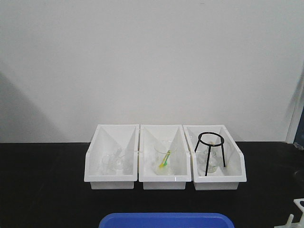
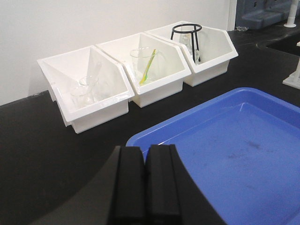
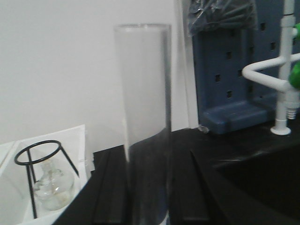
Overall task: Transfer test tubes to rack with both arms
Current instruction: 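Move the held test tube with the right gripper above the white rack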
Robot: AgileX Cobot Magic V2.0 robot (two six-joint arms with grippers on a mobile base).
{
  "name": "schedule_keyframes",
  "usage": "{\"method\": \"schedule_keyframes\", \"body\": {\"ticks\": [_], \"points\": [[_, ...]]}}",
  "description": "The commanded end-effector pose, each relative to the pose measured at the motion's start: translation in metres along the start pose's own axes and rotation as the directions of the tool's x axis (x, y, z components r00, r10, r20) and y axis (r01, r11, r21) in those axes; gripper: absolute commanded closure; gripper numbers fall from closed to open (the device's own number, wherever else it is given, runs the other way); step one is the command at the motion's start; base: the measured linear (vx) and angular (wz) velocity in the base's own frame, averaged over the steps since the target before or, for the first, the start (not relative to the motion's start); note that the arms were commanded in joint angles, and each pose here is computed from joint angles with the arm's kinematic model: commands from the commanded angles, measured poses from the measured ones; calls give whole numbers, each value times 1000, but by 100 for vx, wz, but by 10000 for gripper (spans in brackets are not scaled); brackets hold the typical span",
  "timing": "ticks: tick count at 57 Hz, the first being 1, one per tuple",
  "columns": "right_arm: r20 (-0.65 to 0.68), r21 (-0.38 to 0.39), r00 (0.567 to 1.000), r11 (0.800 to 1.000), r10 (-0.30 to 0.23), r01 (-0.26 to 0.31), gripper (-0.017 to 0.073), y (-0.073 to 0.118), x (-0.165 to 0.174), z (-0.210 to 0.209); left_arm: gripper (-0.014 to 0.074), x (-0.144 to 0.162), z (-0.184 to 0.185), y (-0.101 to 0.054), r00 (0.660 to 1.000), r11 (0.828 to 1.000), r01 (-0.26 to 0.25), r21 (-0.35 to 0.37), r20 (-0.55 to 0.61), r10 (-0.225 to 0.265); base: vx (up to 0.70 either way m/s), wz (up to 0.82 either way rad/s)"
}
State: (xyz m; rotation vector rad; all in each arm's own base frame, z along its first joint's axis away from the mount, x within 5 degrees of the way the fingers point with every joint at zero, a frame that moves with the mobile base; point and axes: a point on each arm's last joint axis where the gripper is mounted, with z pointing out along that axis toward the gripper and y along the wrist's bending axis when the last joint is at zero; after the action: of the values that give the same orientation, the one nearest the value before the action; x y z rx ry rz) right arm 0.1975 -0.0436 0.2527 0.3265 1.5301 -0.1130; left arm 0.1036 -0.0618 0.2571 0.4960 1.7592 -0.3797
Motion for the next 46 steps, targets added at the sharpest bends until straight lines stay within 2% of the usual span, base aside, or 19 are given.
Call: {"method": "schedule_keyframes", "body": {"ticks": [1, 7, 13, 25, 30, 46], "points": [[145, 29, 989, 1000, -12, 8, 566, -8, -18, -4, 614, -16, -1, 3, 996, 999, 14, -30, 91, -11, 0, 0], [143, 84, 990, 996, -10, -2, 566, -19, -17, -5, 614, -14, -1, 2, 997, 1000, 13, -24, 79, -11, 0, 0], [144, 97, 989, 995, -19, 5, 566, -25, -17, -5, 614, -14, -1, 2, 997, 1000, 13, -24, 78, -11, 0, 0], [132, 60, 991, 998, -16, 8, 566, -26, -9, 4, 614, -14, -1, 2, 997, 1000, 13, -24, 78, -11, 0, 0], [139, 39, 990, 999, -33, 28, 566, -25, -6, 8, 614, -14, -1, 2, 997, 1000, 13, -24, 78, -11, 0, 0], [139, 22, 989, 999, -42, 39, 566, -25, 6, 18, 614, -14, -1, 2, 997, 1000, 12, -24, 78, -10, 0, 0]]}}
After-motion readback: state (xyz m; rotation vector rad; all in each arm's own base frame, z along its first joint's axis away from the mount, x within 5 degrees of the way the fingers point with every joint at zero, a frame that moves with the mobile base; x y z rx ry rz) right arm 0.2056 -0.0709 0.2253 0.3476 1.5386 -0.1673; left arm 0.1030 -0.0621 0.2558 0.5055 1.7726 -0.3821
